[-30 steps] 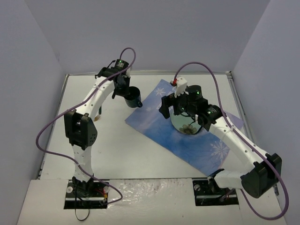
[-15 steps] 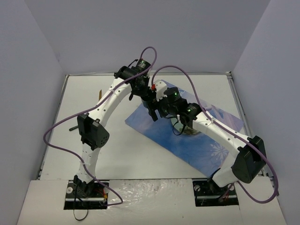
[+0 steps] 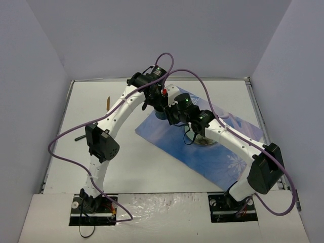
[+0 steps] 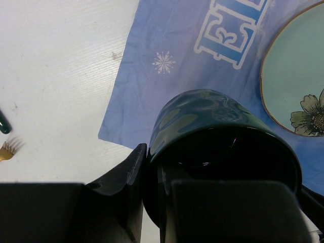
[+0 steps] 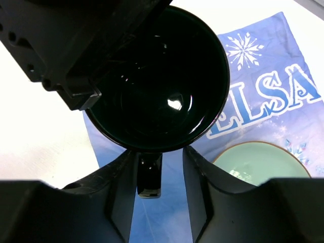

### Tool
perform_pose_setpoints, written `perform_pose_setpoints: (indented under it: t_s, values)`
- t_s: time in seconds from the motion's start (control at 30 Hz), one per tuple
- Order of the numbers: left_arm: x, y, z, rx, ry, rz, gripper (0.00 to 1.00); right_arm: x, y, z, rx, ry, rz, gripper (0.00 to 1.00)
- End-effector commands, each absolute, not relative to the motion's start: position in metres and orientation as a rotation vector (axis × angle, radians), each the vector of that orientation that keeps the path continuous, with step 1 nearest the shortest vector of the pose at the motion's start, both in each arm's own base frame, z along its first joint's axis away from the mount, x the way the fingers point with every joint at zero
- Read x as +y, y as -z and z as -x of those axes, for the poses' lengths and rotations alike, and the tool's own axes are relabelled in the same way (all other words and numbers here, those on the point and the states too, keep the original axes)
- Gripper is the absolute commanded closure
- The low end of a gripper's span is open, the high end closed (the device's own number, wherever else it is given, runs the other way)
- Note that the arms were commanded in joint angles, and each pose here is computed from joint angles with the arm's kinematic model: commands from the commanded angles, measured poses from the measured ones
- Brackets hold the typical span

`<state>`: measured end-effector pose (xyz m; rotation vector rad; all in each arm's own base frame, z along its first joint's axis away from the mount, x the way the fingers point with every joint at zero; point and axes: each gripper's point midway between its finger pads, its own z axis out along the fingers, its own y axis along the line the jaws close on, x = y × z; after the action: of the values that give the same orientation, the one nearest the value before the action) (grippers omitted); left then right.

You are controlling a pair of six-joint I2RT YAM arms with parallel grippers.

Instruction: Set the dinner table for one person

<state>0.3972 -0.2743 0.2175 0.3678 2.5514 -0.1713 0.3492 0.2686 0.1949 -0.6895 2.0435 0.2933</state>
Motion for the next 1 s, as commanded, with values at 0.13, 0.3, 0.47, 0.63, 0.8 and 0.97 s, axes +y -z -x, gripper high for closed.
perform_pose_setpoints:
  t_s: [0.13, 0.3, 0.47, 0.63, 0.8, 0.97]
  values:
    - [-0.282, -0.27, -0.394, 2.425, 0.276, -0.325, 1.0, 0.276, -0.233, -0.367, 1.913, -0.298, 0.617, 0.85]
    - [-0.285, -0.274, -0.392, 2.42, 0.306, -0.328, 1.0, 0.275, -0.229, -0.366, 1.917, -0.293, 0.617, 1.0]
    - [-0.284, -0.28, -0.39, 2.404, 0.324, -0.319, 0.79, 0.271, -0.232, -0.363, 1.896, -0.287, 0.612, 1.0]
    - [-0.281, -0.284, -0.389, 2.386, 0.345, -0.296, 0.65, 0.265, -0.239, -0.357, 1.862, -0.285, 0.618, 1.0]
    - [-0.274, -0.284, -0.39, 2.387, 0.352, -0.268, 0.59, 0.252, -0.238, -0.351, 1.857, -0.274, 0.598, 1.0]
    - [-0.26, -0.279, -0.394, 2.387, 0.345, -0.228, 0.48, 0.23, -0.229, -0.349, 1.879, -0.248, 0.551, 1.0]
